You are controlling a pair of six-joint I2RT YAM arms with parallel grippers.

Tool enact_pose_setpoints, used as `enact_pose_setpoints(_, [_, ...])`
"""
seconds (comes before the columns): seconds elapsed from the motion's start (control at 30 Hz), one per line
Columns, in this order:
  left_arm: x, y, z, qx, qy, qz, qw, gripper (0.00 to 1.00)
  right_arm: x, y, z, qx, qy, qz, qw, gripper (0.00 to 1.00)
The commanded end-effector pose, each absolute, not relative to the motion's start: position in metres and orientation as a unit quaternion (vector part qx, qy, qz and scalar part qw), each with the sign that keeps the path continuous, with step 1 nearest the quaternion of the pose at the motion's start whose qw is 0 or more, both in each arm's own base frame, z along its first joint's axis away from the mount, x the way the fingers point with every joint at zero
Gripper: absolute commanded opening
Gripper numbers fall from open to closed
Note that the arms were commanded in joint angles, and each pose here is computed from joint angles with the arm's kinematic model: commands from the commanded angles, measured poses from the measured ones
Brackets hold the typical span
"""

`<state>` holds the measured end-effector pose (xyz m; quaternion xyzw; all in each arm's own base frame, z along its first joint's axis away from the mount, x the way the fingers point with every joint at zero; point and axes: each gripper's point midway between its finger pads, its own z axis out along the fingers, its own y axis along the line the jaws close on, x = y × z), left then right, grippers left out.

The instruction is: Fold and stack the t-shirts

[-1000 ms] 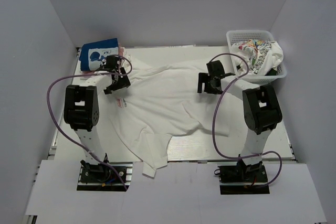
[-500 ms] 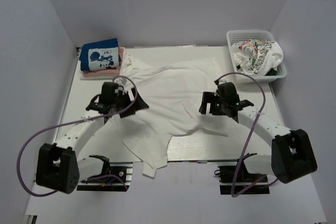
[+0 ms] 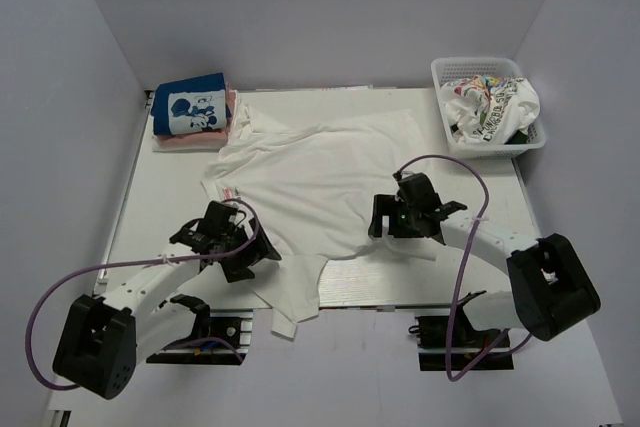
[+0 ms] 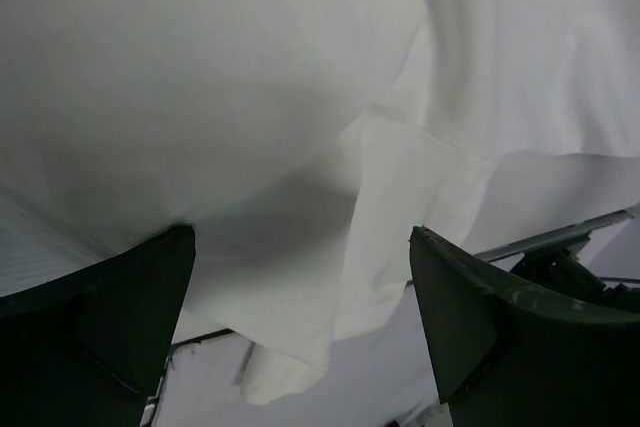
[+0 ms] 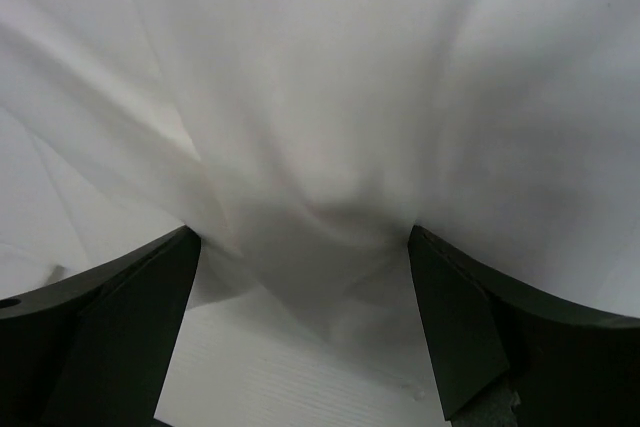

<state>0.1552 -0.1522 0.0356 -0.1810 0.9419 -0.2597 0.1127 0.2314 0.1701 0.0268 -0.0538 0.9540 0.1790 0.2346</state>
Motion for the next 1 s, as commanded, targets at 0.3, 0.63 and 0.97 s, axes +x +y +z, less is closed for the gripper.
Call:
enact_pose_setpoints(0.3, [0.167,-0.093,-0.004,-0.311,0.947,-0.006,0.084,1.0,0.24,0.128,0.004,0.018,0.972,0.064,0.223,0.9])
enact_pose_setpoints(0.63, [0.176,0.004,0.04,-0.388,0.868,0.271,0.151,1.0,0.25,0.115,0.018,0.018,0.969,0.046,0.242,0.9])
enact_pose_setpoints(0.97, [0.282,-0.081,0.119,-0.219,0.925,-0.014,0.311,1.0,0.271,0.12,0.105,0.015,0.913,0.105,0.393,0.9])
